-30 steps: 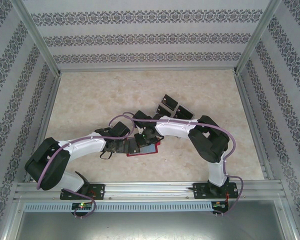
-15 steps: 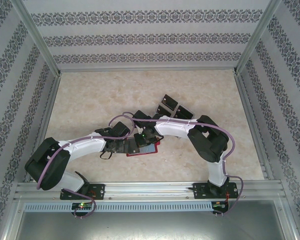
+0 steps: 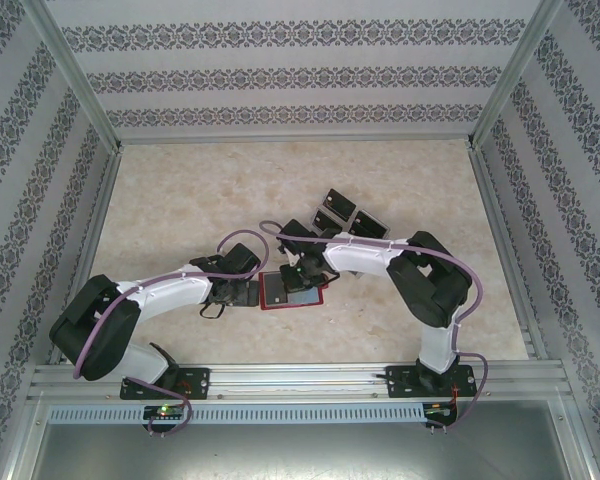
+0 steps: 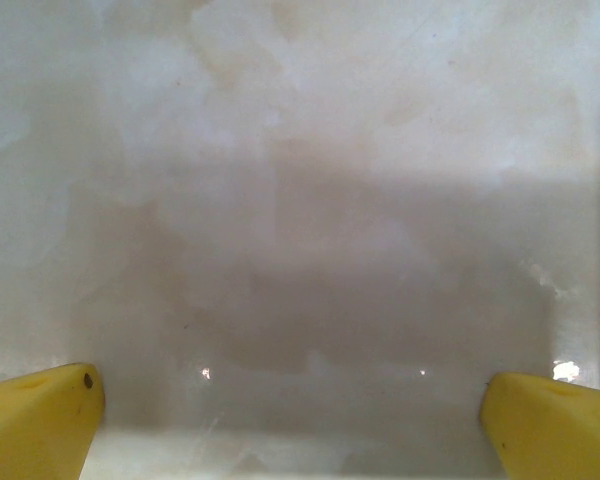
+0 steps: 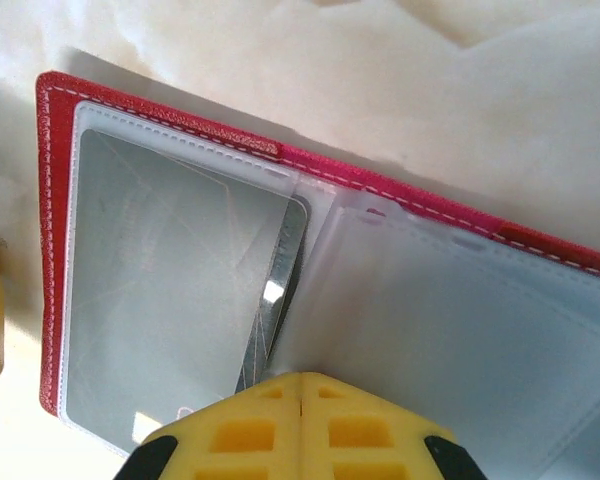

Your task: Put the credit cards into the card holder

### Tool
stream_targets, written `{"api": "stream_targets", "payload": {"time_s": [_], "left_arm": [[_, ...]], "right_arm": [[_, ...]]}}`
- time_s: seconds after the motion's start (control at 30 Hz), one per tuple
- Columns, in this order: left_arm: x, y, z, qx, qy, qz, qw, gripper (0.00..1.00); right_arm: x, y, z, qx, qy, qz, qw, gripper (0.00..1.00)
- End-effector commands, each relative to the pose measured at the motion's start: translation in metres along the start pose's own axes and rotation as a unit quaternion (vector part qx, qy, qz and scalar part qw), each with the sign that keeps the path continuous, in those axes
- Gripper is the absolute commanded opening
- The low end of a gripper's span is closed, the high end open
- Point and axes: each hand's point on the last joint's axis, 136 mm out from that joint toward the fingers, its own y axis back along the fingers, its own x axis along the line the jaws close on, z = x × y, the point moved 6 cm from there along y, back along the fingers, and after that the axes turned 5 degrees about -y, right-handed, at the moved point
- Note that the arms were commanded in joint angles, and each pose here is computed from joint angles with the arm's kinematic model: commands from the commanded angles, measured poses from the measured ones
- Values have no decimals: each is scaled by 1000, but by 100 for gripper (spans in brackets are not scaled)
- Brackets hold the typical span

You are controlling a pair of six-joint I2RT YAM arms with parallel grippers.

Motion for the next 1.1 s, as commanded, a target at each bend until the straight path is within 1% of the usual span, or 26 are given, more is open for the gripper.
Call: {"api": "stream_targets", "payload": {"time_s": [0.0, 0.17, 0.37, 0.47, 0.77, 0.9, 1.0, 1.07], "left_arm": [[5, -13, -15, 29, -2, 15, 999, 100], [4, -9, -11, 23, -4, 16, 1000, 100], [-1, -1, 1, 6, -7, 8, 1000, 100], [-4, 0, 5, 2, -9, 4, 1000, 100], [-7, -6, 5, 8, -11, -1, 1000, 100], [-8, -8, 5, 9, -11, -1, 1000, 100], [-8, -8, 5, 9, -11, -2, 1000, 100], [-8, -9, 5, 10, -11, -3, 1000, 100]], "right_arm": [[-11, 5, -4, -2, -13, -15, 1000, 0], [2, 20, -1, -19, -8, 23, 1000, 0], [13, 40, 5, -43, -7, 47, 998, 0], [13, 37, 4, -41, -7, 45, 998, 0], [10, 12, 4, -25, -18, 44, 999, 0], [5, 5, 2, -18, -20, 33, 999, 0], [3, 6, 0, -19, -21, 32, 999, 0], [4, 13, 0, -29, -22, 38, 999, 0]]}}
